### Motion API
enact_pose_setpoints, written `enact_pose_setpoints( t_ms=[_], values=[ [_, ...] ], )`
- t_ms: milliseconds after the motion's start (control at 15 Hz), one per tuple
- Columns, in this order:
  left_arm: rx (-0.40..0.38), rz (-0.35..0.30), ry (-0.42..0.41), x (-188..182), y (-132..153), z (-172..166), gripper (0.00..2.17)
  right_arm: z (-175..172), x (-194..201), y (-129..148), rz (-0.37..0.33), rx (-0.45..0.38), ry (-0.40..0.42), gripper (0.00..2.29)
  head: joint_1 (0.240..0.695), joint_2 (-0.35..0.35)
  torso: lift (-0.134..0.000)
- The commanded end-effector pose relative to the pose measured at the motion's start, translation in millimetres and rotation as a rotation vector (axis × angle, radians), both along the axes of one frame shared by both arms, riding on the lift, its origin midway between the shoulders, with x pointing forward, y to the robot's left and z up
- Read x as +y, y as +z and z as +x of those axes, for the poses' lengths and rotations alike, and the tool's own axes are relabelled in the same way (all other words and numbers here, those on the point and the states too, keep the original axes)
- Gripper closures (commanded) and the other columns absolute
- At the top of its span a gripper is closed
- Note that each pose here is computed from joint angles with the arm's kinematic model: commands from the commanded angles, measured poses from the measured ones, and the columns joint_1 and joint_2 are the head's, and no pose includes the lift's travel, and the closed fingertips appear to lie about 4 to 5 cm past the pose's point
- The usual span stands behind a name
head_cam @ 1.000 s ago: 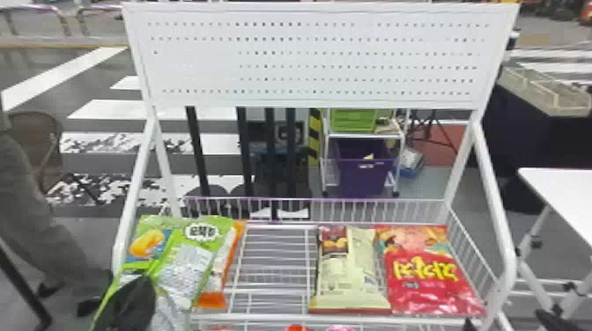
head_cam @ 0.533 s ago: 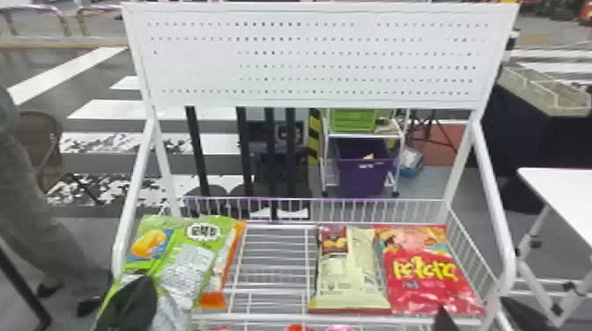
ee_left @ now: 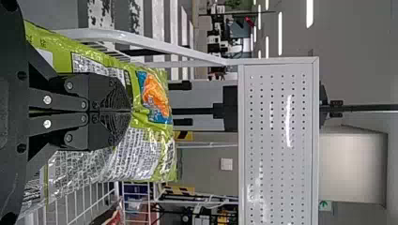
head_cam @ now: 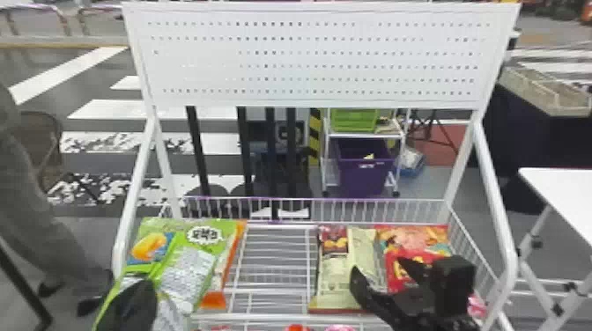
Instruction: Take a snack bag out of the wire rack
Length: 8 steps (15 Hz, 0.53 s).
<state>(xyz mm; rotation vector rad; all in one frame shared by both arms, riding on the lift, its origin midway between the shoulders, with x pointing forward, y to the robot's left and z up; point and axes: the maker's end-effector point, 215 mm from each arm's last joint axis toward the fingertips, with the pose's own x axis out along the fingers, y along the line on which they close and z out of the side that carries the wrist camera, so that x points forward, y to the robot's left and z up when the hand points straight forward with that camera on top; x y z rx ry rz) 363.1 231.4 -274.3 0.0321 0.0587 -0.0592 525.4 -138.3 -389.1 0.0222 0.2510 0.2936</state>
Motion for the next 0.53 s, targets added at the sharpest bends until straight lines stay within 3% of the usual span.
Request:
enact_pose_setpoints(
  t_ms=[0,133,333,400,467],
  values=[
    [0.000,0.002,-0.001,0,0,0,1.76,19,18,-18,-0.017,0.073,0.031,0.10,0.499,0.000,0.000],
    [-0.001,0.000,-0.001,0,0,0,1.76,23,27,-36,-0.044,0.131,0.054,0.20,0.499,0.000,0.000],
    [-0.004,0.004,0.001,2,2,1,1.76,21,31,-52,-0.061,0.192,0.070,0.67,0.499,0.000,0.000],
    [-0.006,0.005,0.001,2,2,2,1.76,22,32,-52,-0.060,0.195,0.071,1.27,0.499,0.000,0.000],
    [-0.004,0.004,0.001,2,1,2,1.76,22,34,-50,-0.051,0.198,0.072,2.02,0.499,0.000,0.000]
  ],
)
